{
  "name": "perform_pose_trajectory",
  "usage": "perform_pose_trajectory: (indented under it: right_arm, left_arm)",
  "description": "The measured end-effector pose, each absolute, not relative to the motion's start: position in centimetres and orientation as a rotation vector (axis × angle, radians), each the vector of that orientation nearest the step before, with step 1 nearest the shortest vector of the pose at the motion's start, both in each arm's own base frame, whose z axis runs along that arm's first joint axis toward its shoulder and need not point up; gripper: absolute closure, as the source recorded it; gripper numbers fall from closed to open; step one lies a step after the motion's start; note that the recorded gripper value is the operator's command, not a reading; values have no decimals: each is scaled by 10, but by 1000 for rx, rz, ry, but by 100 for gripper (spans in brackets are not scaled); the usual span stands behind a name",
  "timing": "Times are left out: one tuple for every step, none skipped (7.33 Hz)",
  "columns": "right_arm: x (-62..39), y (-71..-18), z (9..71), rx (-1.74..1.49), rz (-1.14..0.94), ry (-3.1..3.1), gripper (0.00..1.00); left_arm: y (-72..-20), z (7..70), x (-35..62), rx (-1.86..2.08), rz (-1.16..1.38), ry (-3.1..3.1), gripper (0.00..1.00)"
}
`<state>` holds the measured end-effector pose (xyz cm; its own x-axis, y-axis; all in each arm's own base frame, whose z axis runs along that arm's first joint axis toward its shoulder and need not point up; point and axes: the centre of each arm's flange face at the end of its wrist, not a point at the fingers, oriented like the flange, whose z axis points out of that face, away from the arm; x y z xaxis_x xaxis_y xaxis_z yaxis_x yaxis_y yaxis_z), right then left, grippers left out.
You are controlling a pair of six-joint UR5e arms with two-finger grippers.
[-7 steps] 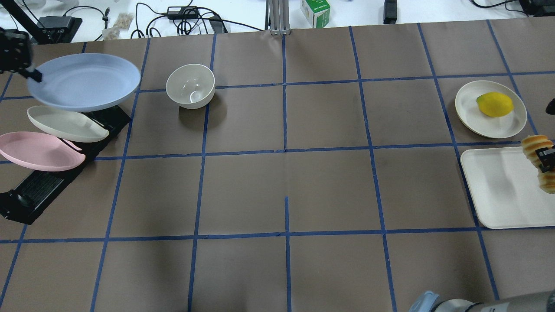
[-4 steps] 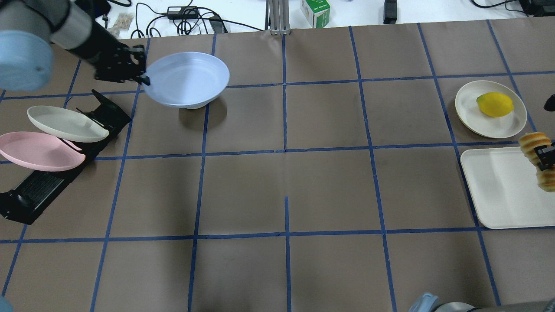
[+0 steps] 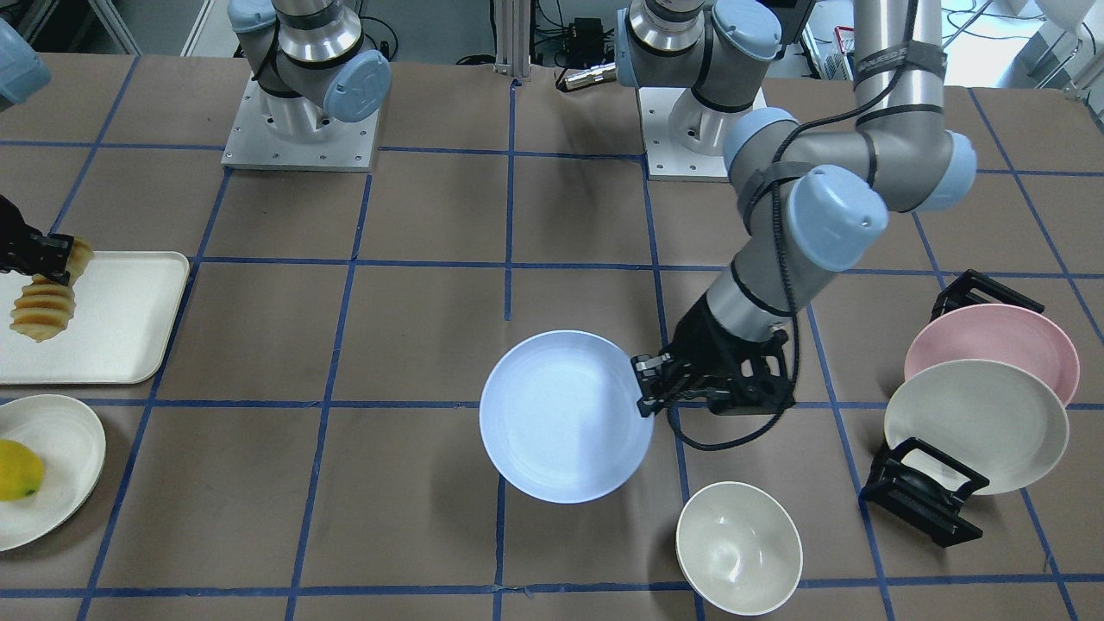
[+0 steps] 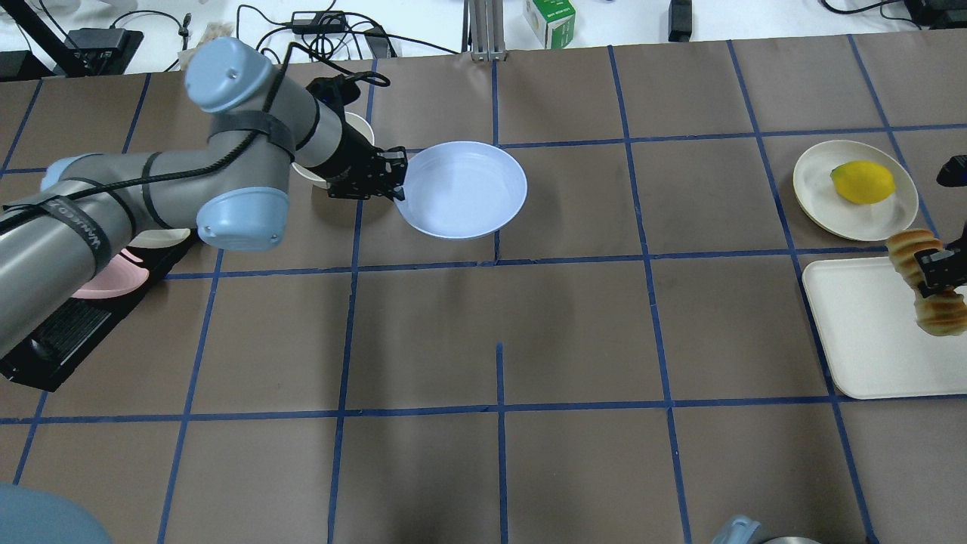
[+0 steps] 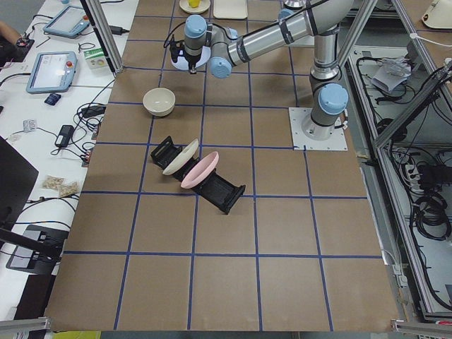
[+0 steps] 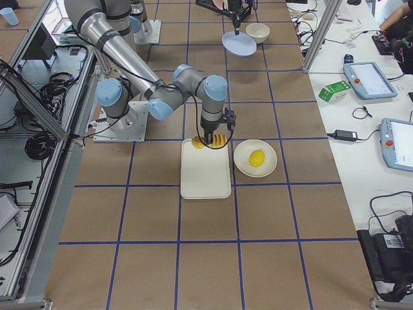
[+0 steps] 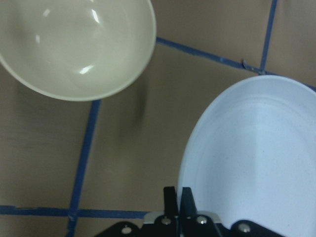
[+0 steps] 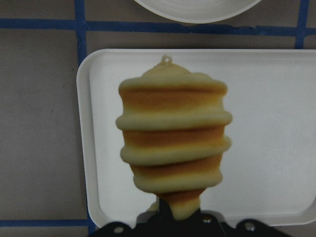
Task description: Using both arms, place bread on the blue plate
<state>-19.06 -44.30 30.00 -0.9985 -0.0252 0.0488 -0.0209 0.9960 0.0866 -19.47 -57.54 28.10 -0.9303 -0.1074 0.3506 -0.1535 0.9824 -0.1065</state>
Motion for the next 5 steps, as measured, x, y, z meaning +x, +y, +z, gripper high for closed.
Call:
perform_pose_trajectory:
  right_arm:
    - [-183, -441, 301, 11, -146, -3111, 100]
    - [-169, -444, 301, -17, -147, -3137, 100]
    - [-146, -451, 301, -25, -147, -3147, 100]
    - [-118, -459, 300, -28, -150, -3149, 100]
    - [-92, -465, 299, -28, -150, -3145, 100]
  left_arm:
    - [-570, 265, -215, 141, 182, -2779, 100]
    - [-563, 247, -227, 109, 187, -2777, 100]
    - [-555, 227, -233, 93, 195, -2774, 100]
    - [-549, 210, -237, 83, 193, -2761, 100]
    - [-544, 195, -239, 79, 182, -2743, 100]
